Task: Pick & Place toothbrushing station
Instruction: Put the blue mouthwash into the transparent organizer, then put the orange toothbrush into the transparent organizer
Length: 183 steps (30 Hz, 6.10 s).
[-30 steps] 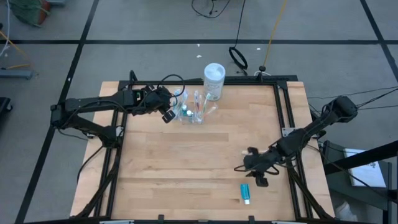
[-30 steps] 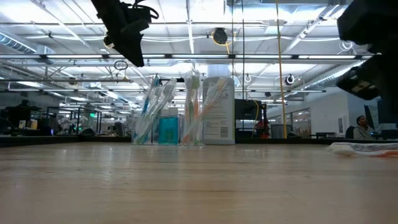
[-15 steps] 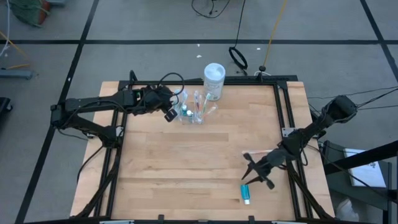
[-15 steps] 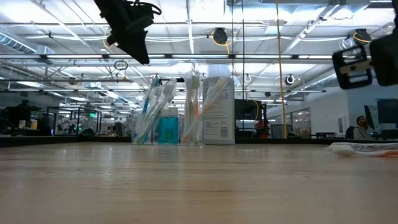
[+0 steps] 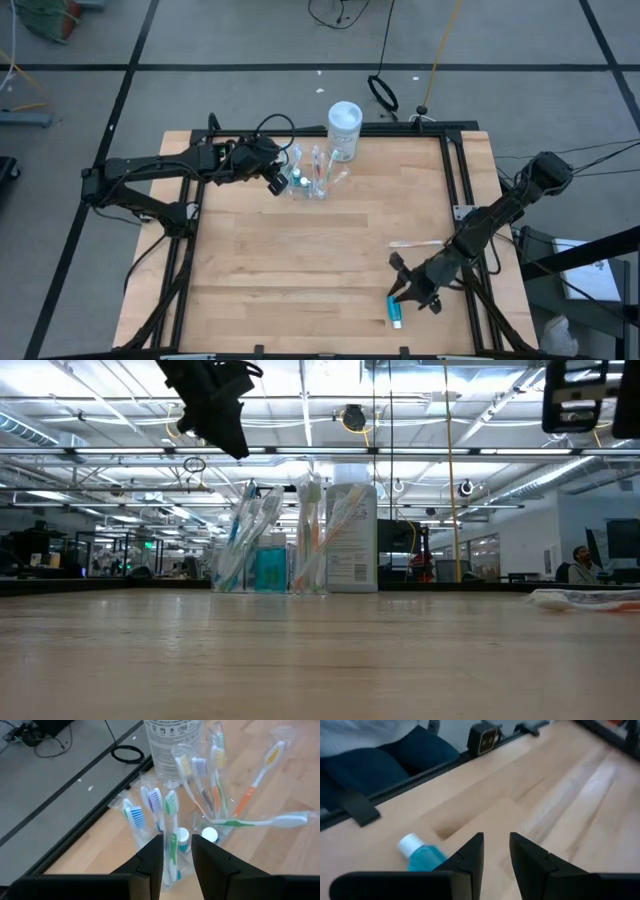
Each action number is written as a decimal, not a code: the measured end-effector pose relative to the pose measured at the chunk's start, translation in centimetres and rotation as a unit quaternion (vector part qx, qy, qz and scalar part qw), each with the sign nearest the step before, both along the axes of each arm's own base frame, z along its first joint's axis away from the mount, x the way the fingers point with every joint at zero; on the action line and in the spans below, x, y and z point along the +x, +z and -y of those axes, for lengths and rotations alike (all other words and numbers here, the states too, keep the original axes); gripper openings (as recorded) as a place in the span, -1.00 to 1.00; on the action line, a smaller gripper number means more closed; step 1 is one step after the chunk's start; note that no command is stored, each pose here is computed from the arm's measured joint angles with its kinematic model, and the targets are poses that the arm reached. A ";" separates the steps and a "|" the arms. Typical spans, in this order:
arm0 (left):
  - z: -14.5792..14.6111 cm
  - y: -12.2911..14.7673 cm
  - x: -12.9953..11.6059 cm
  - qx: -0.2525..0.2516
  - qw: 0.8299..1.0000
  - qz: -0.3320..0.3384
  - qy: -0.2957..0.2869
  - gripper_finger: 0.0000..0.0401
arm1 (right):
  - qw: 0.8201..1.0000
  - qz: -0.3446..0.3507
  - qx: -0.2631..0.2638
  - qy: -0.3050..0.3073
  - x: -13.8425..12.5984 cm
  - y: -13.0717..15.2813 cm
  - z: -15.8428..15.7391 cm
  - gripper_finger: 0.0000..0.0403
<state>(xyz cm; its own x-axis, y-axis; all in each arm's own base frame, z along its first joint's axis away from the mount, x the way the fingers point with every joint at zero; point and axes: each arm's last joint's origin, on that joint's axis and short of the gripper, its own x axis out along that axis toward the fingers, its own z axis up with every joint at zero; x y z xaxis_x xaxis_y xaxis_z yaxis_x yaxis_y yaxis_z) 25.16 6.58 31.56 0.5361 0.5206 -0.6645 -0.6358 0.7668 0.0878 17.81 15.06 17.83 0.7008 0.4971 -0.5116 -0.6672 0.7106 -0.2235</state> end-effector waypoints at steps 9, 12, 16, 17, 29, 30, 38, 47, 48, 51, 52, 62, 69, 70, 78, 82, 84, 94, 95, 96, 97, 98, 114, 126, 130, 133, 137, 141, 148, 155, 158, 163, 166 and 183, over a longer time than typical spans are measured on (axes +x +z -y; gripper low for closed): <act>0.1 0.0 0.0 -0.009 1.000 0.002 -0.007 -0.47 | 0.999 -0.001 0.024 -0.049 1.8 -0.1 1.3 -0.46; 0.0 -0.3 0.2 -0.011 1.000 -0.004 -0.008 -0.47 | 0.999 -0.004 0.039 -0.033 2.0 -0.2 1.1 -0.34; 0.0 -0.6 0.5 -0.017 1.000 -0.007 -0.003 -0.47 | 1.000 -0.006 0.011 -0.004 1.6 -0.9 0.3 -0.19; 0.0 -0.7 0.5 -0.019 1.000 -0.009 -0.004 -0.47 | 1.000 -0.010 0.001 0.008 1.3 -1.1 -0.1 -0.16; -0.3 -1.9 2.0 -0.037 0.999 -0.001 0.005 -0.47 | 0.990 -0.083 -0.086 0.078 -0.3 -5.4 -2.5 -0.06; -0.3 -1.9 2.2 -0.040 0.999 0.006 0.004 -0.47 | 0.988 -0.069 -0.101 0.096 -0.3 -5.6 -2.7 -0.06; -0.1 -3.1 3.1 -0.064 0.998 -0.014 -0.014 -0.47 | 0.969 0.001 -0.175 0.174 0.2 -7.0 -3.4 -0.05; 0.3 -3.6 3.5 -0.068 0.997 -0.023 -0.019 -0.47 | 0.973 -0.010 -0.167 0.161 0.7 -7.6 -2.9 -0.26; 0.3 -3.5 3.5 -0.068 0.997 -0.020 -0.020 -0.47 | 0.972 -0.011 -0.168 0.161 0.6 -7.7 -2.8 -0.31; 0.6 -3.5 3.5 -0.073 0.997 -0.017 -0.018 -0.47 | 0.972 -0.012 -0.170 0.159 0.5 -7.9 -2.7 -0.46; 0.7 -3.5 3.5 -0.074 0.997 -0.015 -0.019 -0.47 | 0.974 -0.015 -0.168 0.154 0.5 -7.9 -2.7 -0.49; 2.5 -3.3 3.7 -0.072 0.996 -0.012 -0.050 -0.47 | 0.972 0.116 -0.206 -0.006 3.0 -5.5 -1.1 -0.56; 5.2 -2.6 4.7 -0.036 0.990 0.018 -0.132 -0.47 | 0.925 0.213 -0.279 -0.147 6.1 -2.1 3.6 -0.57; 5.9 -2.4 5.0 -0.023 0.987 0.025 -0.154 -0.47 | 0.925 0.216 -0.271 -0.158 6.5 -1.8 4.4 -0.57; 11.0 -1.4 6.5 0.063 0.952 0.086 -0.288 -0.47 | 0.918 0.173 -0.085 -0.346 8.8 -1.3 12.4 -0.57; 12.7 -2.2 7.5 0.087 0.948 0.094 -0.291 -0.46 | 0.945 0.131 0.069 -0.290 9.0 -1.3 13.8 -0.57; 13.1 -2.9 8.2 0.110 0.946 0.088 -0.293 -0.41 | 0.953 0.122 0.093 -0.262 9.0 -1.3 14.0 -0.57; 14.0 -8.3 11.4 0.145 0.928 0.018 -0.343 0.15 | 0.948 0.119 0.113 -0.272 9.1 -1.2 14.0 -0.57; 14.0 -8.6 11.6 0.145 0.927 0.016 -0.346 0.20 | 0.948 0.118 0.112 -0.272 9.1 -1.3 14.0 -0.57; 14.0 -8.8 11.7 0.143 0.927 0.014 -0.347 0.24 | 0.949 0.116 0.111 -0.273 9.0 -1.3 14.0 -0.57; 14.0 -9.0 11.7 0.141 0.927 0.011 -0.347 0.28 | 0.949 0.113 0.110 -0.273 8.9 -1.5 14.0 -0.57; 14.1 -9.2 11.7 0.141 0.927 0.010 -0.347 0.31 | 0.949 0.112 0.110 -0.273 8.9 -1.5 14.0 -0.57; 12.8 -9.1 12.0 0.146 0.933 0.009 -0.328 -0.20 | 0.949 0.114 0.105 -0.275 8.7 -1.7 14.3 -0.52; 11.7 -9.2 12.3 0.108 0.931 0.021 -0.348 -0.55 | 0.950 0.113 0.101 -0.274 8.7 -1.7 14.3 -0.36; 11.7 -9.5 11.9 0.101 0.931 -0.006 -0.351 -0.50 | 0.948 0.106 0.112 -0.280 8.7 -1.8 14.3 -0.24; 11.5 -9.5 11.1 0.093 0.931 -0.038 -0.352 -0.51 | 0.949 0.087 0.104 -0.283 8.6 -2.2 14.3 -0.15; 11.2 -7.8 9.5 0.086 0.930 -0.081 -0.349 -0.53 | 0.946 0.072 0.081 -0.306 8.5 -2.6 14.5 -0.05; 10.2 -4.4 7.6 0.076 0.936 -0.127 -0.320 -0.52 | 0.942 0.069 0.074 -0.319 8.4 -2.7 14.7 0.02; 5.3 -1.0 6.0 -0.021 0.960 -0.177 -0.218 -0.51 | 0.943 0.072 0.074 -0.317 8.4 -2.6 14.7 0.03; 0.4 -2.6 6.3 -0.029 0.960 -0.209 -0.183 -0.51 | 0.942 0.066 0.076 -0.320 8.4 -2.7 14.7 0.03; -0.9 -3.4 6.4 -0.047 0.959 -0.218 -0.173 -0.51 | 0.944 0.069 0.068 -0.316 8.4 -2.7 14.7 0.03; -1.6 -4.4 6.8 -0.060 0.955 -0.230 -0.178 -0.51 | 0.944 0.069 0.067 -0.315 8.4 -2.7 14.7 0.03; -1.8 -5.0 7.1 -0.075 0.952 -0.234 -0.183 -0.51 | 0.944 0.069 0.067 -0.315 8.4 -2.7 14.7 0.03; -2.1 -5.3 7.3 -0.047 0.951 -0.250 -0.178 -0.19 | 0.944 0.069 0.067 -0.315 8.4 -2.7 14.7 0.03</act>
<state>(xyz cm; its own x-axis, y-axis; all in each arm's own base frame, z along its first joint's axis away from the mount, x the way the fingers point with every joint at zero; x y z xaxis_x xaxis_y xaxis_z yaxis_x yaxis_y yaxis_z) 32.48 8.69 26.25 0.2727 0.2905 -0.9172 -0.2306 0.9453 0.2309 26.22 0.34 15.10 0.9347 0.0128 -0.3553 -0.0732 0.9849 -0.1571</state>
